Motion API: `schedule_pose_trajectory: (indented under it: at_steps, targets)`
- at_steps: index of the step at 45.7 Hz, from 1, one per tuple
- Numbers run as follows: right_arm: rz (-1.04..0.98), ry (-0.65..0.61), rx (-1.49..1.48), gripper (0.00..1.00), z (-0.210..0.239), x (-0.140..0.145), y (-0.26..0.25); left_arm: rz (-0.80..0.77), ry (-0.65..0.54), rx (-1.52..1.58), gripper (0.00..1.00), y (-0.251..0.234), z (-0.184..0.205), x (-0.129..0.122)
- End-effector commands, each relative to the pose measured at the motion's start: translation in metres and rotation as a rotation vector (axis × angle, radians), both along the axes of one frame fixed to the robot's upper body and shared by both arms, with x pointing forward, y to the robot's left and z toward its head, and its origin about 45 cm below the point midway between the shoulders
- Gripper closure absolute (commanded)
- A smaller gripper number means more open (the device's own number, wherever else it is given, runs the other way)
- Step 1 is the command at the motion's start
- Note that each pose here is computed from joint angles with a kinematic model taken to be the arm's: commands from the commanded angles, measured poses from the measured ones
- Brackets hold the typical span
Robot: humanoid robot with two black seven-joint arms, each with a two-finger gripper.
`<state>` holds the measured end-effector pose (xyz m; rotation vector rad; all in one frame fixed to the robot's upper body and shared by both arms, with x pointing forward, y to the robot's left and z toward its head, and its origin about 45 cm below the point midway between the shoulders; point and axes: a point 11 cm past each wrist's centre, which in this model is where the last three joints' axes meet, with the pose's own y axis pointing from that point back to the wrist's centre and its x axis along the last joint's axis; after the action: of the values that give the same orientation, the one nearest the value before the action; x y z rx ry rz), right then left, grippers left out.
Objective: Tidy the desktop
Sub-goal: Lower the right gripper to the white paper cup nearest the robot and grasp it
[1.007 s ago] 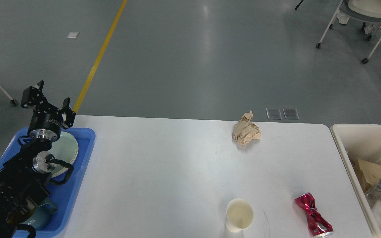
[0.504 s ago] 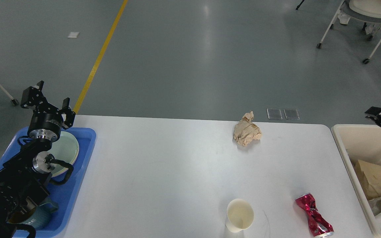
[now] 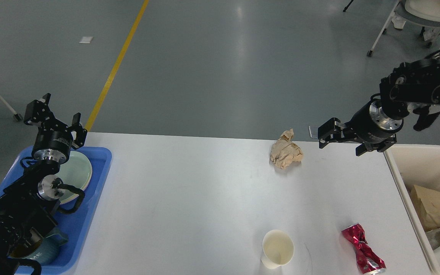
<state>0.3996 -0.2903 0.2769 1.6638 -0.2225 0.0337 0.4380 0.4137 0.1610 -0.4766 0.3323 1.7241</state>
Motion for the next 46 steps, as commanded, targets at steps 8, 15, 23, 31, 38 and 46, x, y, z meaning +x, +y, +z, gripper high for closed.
schedule_pose_trajectory:
  at_steps: [8, 15, 23, 31, 38, 46]
  targets:
    - [0.097, 0.305, 0.045, 0.00, 0.026, -0.056, 0.029, 0.001, 0.001, -0.001, 0.04, 0.000, -0.001, -0.001]
    - [0.045, 0.387, 0.076, 0.00, -0.010, -0.077, 0.014, 0.000, 0.000, 0.000, 0.04, 0.000, 0.000, 0.000]
    - [0.012, 0.404, 0.097, 0.00, -0.038, -0.086, 0.007, 0.001, 0.000, -0.001, 0.04, 0.000, 0.000, 0.000]
    - [0.016, 0.419, 0.129, 0.00, -0.063, -0.094, 0.018, 0.001, -0.001, 0.000, 0.04, 0.000, 0.000, 0.000]
    - [0.045, 0.457, 0.208, 0.00, -0.080, -0.104, 0.043, 0.000, 0.000, 0.000, 0.04, 0.000, 0.000, 0.000]
    - [0.028, 0.442, 0.183, 0.00, -0.105, -0.110, 0.045, 0.000, 0.001, 0.000, 0.04, 0.000, -0.001, 0.000]
